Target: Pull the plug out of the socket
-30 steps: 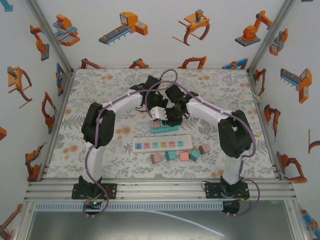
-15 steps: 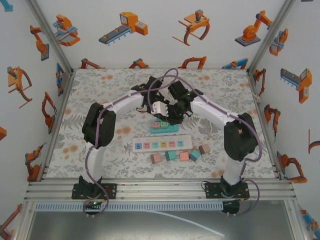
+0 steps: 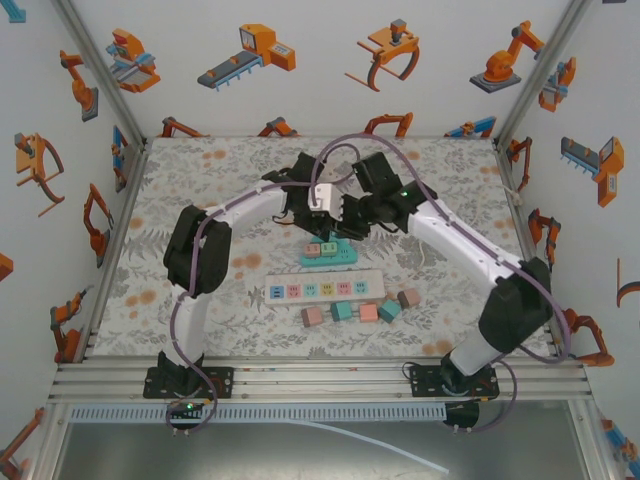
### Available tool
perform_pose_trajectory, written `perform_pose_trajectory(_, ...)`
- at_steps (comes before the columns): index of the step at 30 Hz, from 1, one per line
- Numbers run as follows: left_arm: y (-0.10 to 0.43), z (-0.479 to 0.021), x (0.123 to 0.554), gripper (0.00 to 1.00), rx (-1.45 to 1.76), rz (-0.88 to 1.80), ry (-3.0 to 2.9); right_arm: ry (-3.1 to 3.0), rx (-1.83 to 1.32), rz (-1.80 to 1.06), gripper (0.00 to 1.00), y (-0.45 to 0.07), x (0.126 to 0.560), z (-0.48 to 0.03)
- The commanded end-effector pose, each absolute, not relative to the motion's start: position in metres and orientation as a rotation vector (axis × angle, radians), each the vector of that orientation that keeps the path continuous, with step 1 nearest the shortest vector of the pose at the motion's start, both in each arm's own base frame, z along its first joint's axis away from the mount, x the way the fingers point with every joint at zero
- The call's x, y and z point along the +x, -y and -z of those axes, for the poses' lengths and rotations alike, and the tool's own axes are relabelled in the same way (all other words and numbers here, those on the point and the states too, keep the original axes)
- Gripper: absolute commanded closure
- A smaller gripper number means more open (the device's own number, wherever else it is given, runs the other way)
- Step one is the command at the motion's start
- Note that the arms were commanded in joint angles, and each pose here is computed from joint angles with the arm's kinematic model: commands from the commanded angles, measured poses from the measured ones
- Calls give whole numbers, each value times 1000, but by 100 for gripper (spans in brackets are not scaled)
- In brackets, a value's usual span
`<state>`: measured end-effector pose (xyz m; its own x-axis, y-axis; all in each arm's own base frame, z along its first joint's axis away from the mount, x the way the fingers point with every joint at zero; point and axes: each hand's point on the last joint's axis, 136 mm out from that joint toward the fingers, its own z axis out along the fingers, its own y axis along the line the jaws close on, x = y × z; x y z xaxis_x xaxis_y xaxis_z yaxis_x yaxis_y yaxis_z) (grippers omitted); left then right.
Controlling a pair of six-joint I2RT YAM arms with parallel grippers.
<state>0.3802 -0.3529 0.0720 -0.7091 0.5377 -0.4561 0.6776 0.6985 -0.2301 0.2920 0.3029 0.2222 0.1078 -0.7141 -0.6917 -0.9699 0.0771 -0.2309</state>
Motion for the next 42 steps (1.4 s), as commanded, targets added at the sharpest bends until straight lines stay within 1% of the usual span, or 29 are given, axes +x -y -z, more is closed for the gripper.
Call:
perform_pose_trajectory(1, 324, -41, 359, 54, 984, 455, -2691, -1815, -1313, -525, 96, -290, 293, -266)
perform_pose_trajectory(6, 331, -104, 370, 50, 912, 581, -2552, -2034, -884, -605, 95, -255, 277, -290)
perform_pose_trajectory(8, 328, -137, 374, 47, 883, 598, -2485, -2131, -676, -650, 95, -239, 269, -293)
perform_pose_trajectory(12, 318, -191, 374, 44, 847, 608, -2352, -2261, -395, -759, 95, -217, 244, -291)
perform_pose_trajectory(15, 314, -229, 364, 43, 850, 624, -2249, -2332, -207, -882, 95, -210, 224, -279)
perform_pose_trajectory(18, 311, -264, 346, 43, 870, 665, -2148, -2380, -51, -925, 94, -194, 205, -265)
perform_pose_trajectory(22, 309, -301, 297, 43, 968, 802, -1961, -2396, 139, -906, 90, -165, 184, -241)
perform_pose_trajectory(24, 307, -311, 265, 43, 1020, 885, -1860, -2392, 206, -943, 90, -159, 175, -227)
perform_pose_trajectory(27, 300, -310, 216, 42, 1121, 958, -1732, -2414, 284, -1002, 90, -155, 161, -202)
perform_pose_trajectory(29, 295, -305, 181, 39, 1219, 1007, -1643, -2458, 333, -1015, 90, -153, 152, -181)
perform_pose_trajectory(32, 286, -286, 144, 36, 1321, 1024, -1572, -2507, 375, -1033, 90, -153, 144, -157)
perform_pose_trajectory(35, 276, -269, 118, 33, 1371, 1033, -1562, -2547, 394, -1033, 90, -155, 142, -137)
perform_pose_trajectory(38, 267, -255, 96, 28, 1423, 1040, -1569, -2568, 415, -1046, 90, -161, 144, -121)
perform_pose_trajectory(42, 262, -242, 85, 20, 1449, 1001, -1598, -2564, 448, -1076, 90, -171, 150, -101)
